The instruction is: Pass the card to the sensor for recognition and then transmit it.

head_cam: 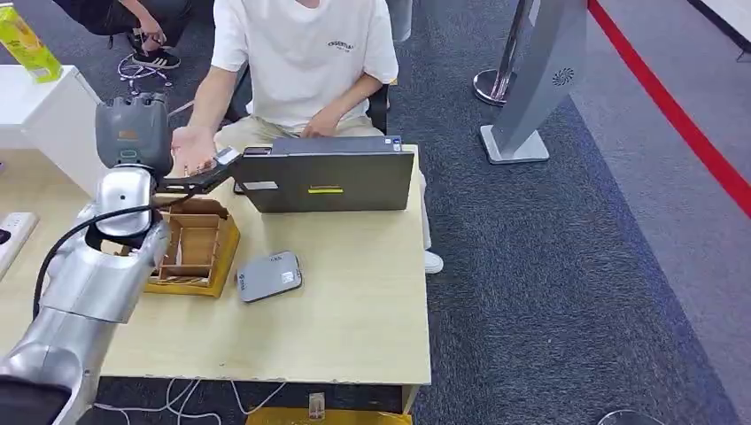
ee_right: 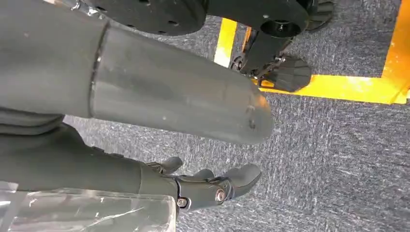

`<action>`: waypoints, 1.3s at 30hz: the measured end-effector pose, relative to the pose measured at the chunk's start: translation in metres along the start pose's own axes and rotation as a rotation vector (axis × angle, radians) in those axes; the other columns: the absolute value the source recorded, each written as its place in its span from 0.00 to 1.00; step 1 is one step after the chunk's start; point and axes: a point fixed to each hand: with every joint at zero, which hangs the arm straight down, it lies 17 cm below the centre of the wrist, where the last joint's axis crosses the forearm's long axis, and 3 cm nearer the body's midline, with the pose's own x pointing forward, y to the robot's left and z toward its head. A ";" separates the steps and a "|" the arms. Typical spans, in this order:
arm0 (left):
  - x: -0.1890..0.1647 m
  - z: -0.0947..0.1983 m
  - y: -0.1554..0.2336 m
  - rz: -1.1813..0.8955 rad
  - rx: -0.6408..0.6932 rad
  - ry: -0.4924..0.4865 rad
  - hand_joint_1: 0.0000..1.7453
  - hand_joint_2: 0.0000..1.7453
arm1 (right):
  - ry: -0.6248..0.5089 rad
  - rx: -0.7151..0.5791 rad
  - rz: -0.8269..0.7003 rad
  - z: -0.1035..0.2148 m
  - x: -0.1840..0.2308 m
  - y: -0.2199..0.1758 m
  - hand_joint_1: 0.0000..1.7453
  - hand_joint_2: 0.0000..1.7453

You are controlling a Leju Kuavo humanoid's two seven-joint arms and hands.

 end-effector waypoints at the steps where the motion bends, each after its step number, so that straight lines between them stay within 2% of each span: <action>1: -0.001 0.000 -0.002 -0.002 -0.005 0.005 1.00 1.00 | 0.000 0.001 0.001 0.000 0.000 0.000 0.00 0.00; 22: -0.005 -0.001 -0.014 -0.019 -0.039 0.012 1.00 1.00 | 0.005 0.004 0.001 0.000 -0.001 0.002 0.00 0.00; 23: -0.005 0.000 -0.014 -0.020 -0.040 0.012 0.00 1.00 | 0.007 0.004 0.000 0.000 -0.002 0.002 0.00 0.00; 39: 0.002 0.009 -0.022 -0.005 -0.060 -0.014 0.00 1.00 | 0.004 0.002 -0.012 0.001 -0.002 0.002 0.00 0.00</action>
